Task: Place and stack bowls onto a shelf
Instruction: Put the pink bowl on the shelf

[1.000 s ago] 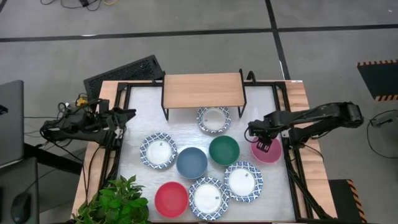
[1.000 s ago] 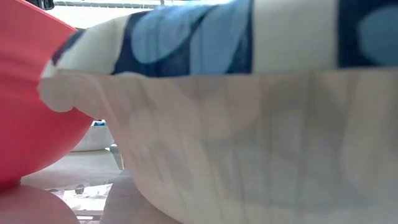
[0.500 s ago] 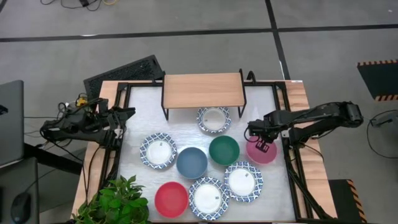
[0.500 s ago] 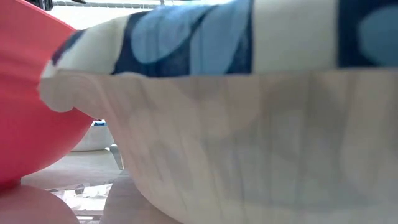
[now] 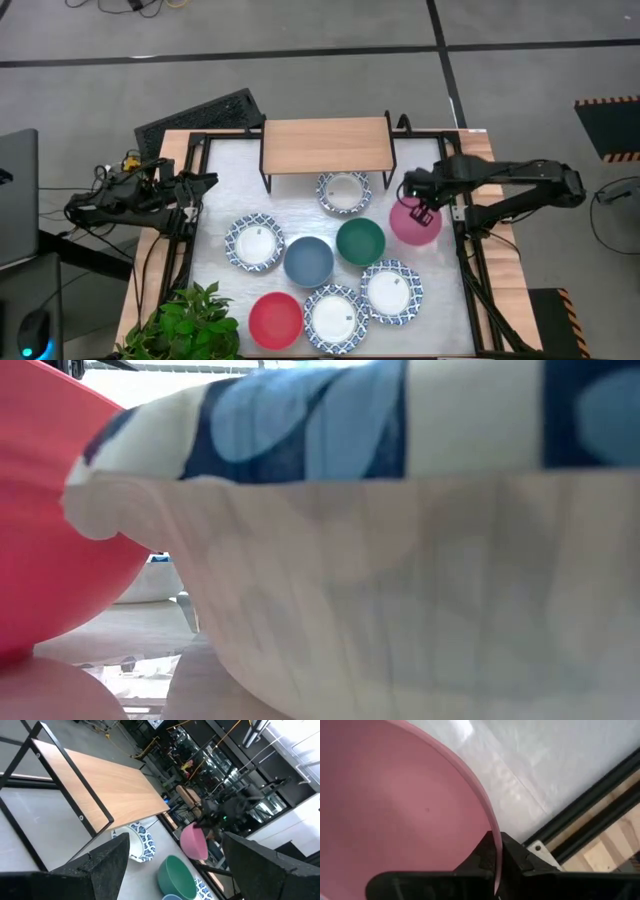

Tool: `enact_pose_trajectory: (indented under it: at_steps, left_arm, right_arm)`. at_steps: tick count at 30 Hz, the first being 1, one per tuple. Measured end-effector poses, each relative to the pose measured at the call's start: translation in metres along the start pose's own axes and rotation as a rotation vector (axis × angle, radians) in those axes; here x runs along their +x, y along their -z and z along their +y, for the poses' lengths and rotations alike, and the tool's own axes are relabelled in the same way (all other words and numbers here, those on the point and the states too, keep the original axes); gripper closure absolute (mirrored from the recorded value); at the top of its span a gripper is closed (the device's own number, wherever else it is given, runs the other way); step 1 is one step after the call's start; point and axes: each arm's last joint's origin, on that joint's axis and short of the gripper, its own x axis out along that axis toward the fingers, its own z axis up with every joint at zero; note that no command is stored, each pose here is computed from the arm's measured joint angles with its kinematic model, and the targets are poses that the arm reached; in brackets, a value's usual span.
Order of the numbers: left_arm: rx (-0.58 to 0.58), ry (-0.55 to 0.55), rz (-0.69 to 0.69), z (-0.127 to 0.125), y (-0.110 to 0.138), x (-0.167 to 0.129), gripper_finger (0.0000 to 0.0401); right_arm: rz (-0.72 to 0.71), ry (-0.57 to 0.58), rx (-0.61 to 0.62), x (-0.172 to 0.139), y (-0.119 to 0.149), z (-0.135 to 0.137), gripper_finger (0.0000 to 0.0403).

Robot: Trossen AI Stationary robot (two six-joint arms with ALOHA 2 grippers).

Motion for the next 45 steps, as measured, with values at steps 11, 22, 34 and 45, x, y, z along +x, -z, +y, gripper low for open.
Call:
enact_pose_trajectory:
  at_steps: [11, 22, 34, 45]
  left_arm:
    - [0.001, -0.036, 0.032, 0.004, 0.003, 0.000, 0.0099]
    - [-0.005, -0.061, 0.052, 0.007, 0.006, 0.000, 0.0099]
    - [-0.020, -0.085, 0.022, 0.007, 0.005, 0.000, 0.0099]
    - [-0.019, -0.094, 0.010, 0.007, 0.004, 0.000, 0.0099]
  right_arm:
    - [-0.316, -0.091, 0.214, -0.079, -0.090, -0.012, 0.0374]
    - [-0.452, -0.155, 0.200, -0.089, -0.229, -0.012, 0.0374]
    - [-0.411, -0.383, 0.176, -0.014, -0.303, 0.018, 0.0374]
    - [-0.447, -0.335, 0.201, 0.002, -0.316, 0.025, 0.0359]
